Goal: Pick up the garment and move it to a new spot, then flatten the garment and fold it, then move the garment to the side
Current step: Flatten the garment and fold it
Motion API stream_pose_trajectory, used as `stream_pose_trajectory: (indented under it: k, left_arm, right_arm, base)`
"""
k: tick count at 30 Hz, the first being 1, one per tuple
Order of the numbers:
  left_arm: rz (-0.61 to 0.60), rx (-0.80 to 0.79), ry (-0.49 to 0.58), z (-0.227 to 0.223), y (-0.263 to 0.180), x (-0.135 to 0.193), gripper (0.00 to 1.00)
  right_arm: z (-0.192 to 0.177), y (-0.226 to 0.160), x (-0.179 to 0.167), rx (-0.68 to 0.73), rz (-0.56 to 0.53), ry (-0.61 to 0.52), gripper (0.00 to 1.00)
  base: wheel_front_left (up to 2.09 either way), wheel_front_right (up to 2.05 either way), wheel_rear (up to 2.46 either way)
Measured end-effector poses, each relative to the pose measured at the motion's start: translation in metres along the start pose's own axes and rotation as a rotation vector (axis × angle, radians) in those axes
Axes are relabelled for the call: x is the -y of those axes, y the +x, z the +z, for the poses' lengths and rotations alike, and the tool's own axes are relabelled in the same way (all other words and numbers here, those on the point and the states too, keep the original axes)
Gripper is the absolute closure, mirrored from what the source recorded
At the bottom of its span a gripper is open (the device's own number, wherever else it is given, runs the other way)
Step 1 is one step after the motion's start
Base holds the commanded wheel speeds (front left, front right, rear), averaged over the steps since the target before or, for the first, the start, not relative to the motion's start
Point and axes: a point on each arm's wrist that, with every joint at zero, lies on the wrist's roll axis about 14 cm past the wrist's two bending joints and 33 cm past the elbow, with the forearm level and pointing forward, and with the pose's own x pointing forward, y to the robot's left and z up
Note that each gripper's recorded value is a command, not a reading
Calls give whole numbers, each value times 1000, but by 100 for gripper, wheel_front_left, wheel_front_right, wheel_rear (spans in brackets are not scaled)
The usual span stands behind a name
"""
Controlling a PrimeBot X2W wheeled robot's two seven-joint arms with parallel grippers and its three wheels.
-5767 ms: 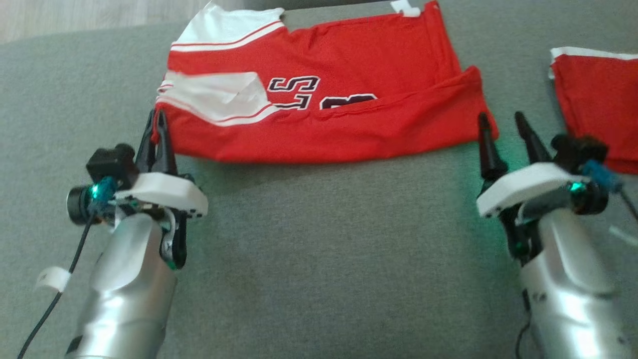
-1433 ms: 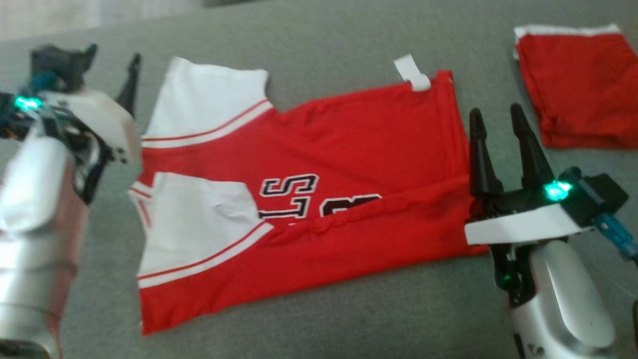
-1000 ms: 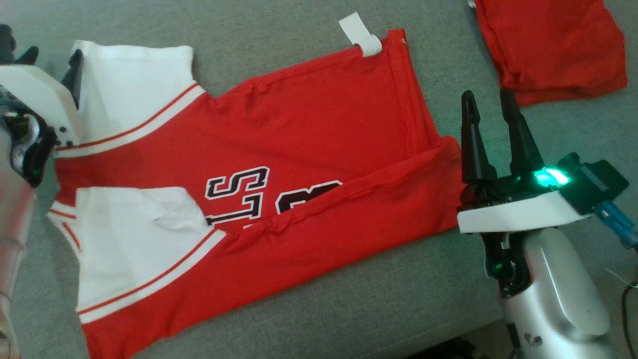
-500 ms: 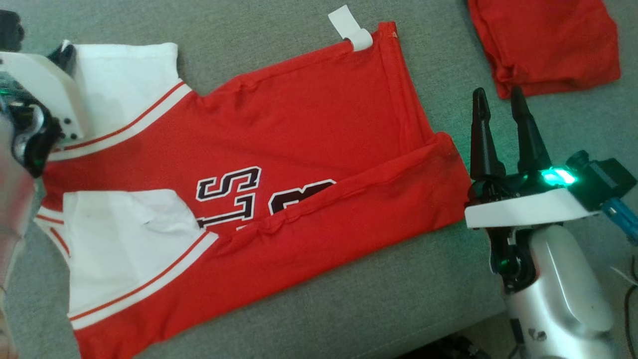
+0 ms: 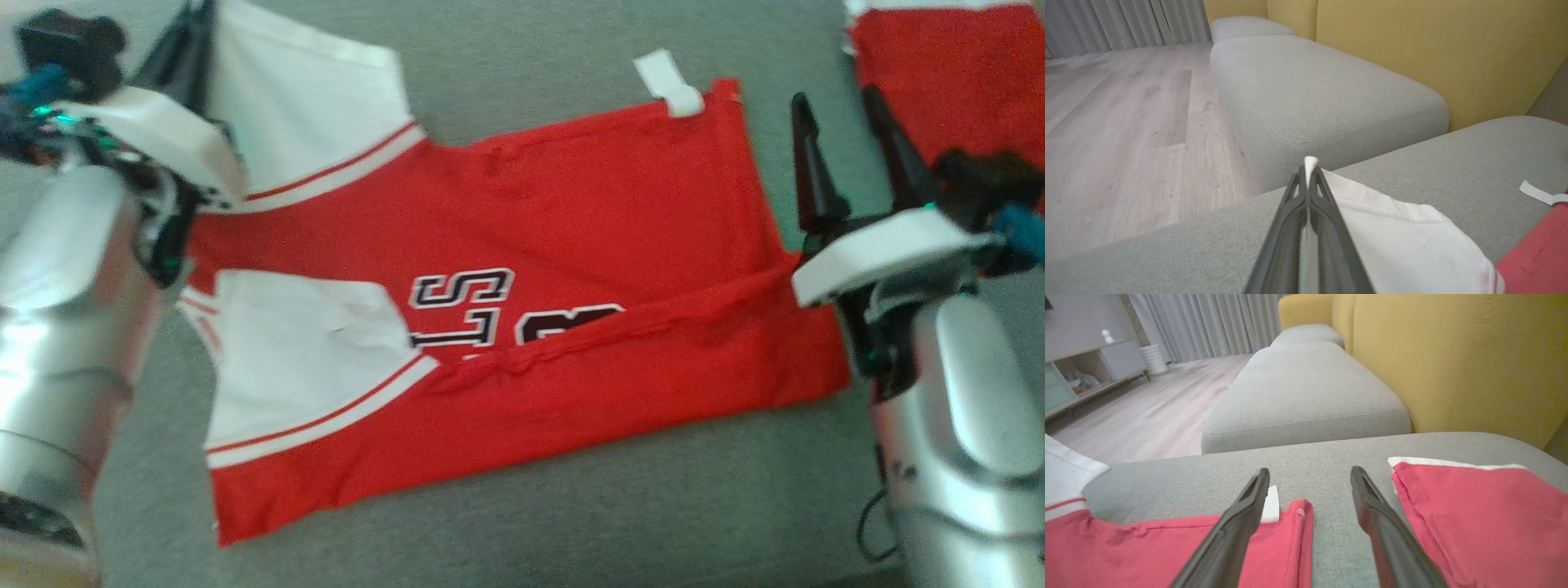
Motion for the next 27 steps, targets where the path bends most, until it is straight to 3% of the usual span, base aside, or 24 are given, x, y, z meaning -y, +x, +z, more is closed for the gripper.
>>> stream_pose_trajectory:
  k: [3,10,22,23,24,27]
  left_arm:
    - [-20,79,51,15,-23,9,100]
    - [-41,67,91,-1,-66,16,100]
    - [-64,55,93,-3,-74,25,100]
    - [-64,51,93,-4,-74,24,100]
    - [-61,51,93,-4,-74,24,100]
    - [-49,39,98,-6,-74,20,100]
  right_arm:
    - [2,24,-2,-97,12,-71,0]
    - [-31,53,-14,-323,62,-125,0]
    - [-91,69,-3,-558,56,-192,0]
    - [-92,72,-3,-563,58,-201,67]
    - [-91,75,-3,-566,61,-212,100]
    - [-88,81,-3,-558,66,-223,100]
  base:
    - [0,0,0]
    - [0,0,0]
    - [0,0,0]
    - [0,0,0]
    - [0,0,0]
    - [0,0,0]
